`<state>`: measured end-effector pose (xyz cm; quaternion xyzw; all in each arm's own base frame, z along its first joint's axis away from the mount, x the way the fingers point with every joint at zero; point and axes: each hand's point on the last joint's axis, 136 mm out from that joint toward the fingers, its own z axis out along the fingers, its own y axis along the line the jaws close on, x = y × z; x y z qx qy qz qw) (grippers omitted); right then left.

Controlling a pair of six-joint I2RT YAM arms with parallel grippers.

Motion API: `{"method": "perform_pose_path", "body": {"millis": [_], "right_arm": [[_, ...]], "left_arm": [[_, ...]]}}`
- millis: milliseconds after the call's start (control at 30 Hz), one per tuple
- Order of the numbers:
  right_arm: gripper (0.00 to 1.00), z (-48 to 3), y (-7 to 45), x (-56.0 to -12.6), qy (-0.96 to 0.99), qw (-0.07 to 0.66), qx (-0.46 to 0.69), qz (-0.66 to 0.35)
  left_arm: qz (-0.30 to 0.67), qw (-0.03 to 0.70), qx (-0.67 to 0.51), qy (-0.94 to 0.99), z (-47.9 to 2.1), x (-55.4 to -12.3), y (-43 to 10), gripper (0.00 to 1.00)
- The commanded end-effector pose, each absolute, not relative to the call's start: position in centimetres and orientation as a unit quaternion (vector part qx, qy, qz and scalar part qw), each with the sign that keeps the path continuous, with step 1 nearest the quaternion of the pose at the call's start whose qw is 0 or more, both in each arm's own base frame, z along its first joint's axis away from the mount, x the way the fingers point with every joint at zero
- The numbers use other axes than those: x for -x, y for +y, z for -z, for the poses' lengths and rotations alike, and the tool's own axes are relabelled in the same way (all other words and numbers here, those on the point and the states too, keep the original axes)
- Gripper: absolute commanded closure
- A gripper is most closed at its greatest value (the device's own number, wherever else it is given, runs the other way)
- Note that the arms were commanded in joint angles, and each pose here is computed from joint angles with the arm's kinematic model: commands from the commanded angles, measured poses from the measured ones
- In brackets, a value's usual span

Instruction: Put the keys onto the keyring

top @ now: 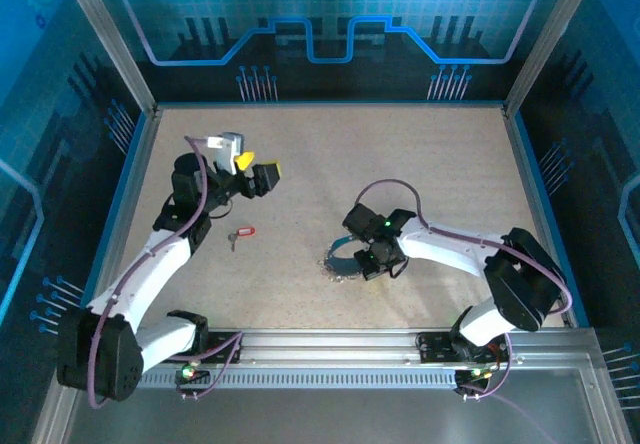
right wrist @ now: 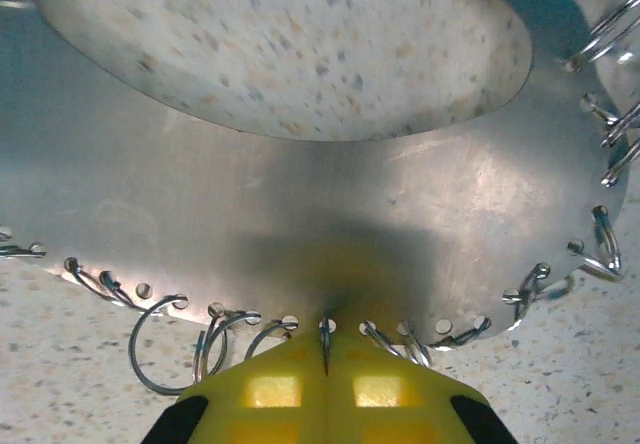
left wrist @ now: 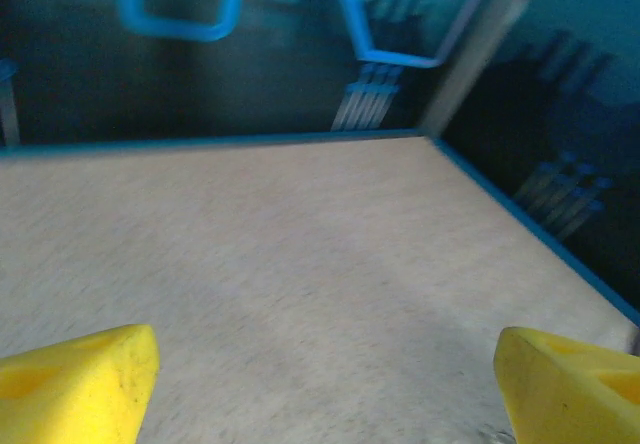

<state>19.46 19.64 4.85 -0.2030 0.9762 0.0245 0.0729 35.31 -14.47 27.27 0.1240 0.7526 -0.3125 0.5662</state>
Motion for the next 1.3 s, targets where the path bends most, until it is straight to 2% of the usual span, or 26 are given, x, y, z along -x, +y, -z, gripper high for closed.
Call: {"method": "perform_pose_path", "body": {"millis": [0, 100, 300, 500, 633, 767, 933, 1100, 1267], "right_arm": [[1.0, -7.9, 21.1, -20.2, 0.966, 0.098, 0.23, -0.065], [1.0, -8.6, 21.2, -20.6, 0.961, 0.101, 0.251, -0.062], [1.0, -9.8, 20.9, -21.4, 0.945, 0.126, 0.299, -0.046], [1.0, -12.7, 21.8, -21.8, 0.901, 0.227, 0.36, -0.09], [1.0, -14.9, 22.9, -21.3, 0.819, 0.346, 0.438, -0.135], [1.0, -17.3, 23.7, -21.0, 0.735, 0.448, 0.484, -0.156], [1.0, -17.7, 24.5, -20.8, 0.69, 0.476, 0.519, -0.165], [1.0, -18.1, 25.0, -20.7, 0.668, 0.493, 0.526, -0.184], [1.0, -18.3, 25.3, -20.3, 0.656, 0.493, 0.533, -0.206]], "left_arm": [[0.359, 0.573, -0.274, 0.684, -28.9, -32.2, -19.0, 0.11], [0.397, 0.533, -0.338, 0.667, -28.2, -30.8, -22.1, 0.12], [0.372, 0.502, -0.436, 0.647, -24.6, -29.3, -26.7, 0.15], [0.369, 0.493, -0.477, 0.627, -23.4, -28.4, -28.3, 0.18], [0.368, 0.482, -0.562, 0.562, -21.8, -25.7, -29.2, 0.25], [0.356, 0.474, -0.594, 0.543, -20.6, -24.7, -30.2, 0.32], [0.346, 0.451, -0.628, 0.531, -19.5, -23.4, -32.4, 0.44], [0.341, 0.44, -0.644, 0.525, -18.0, -22.1, -33.6, 0.61], [0.311, 0.455, -0.653, 0.52, -16.6, -21.5, -33.7, 0.68]]}}
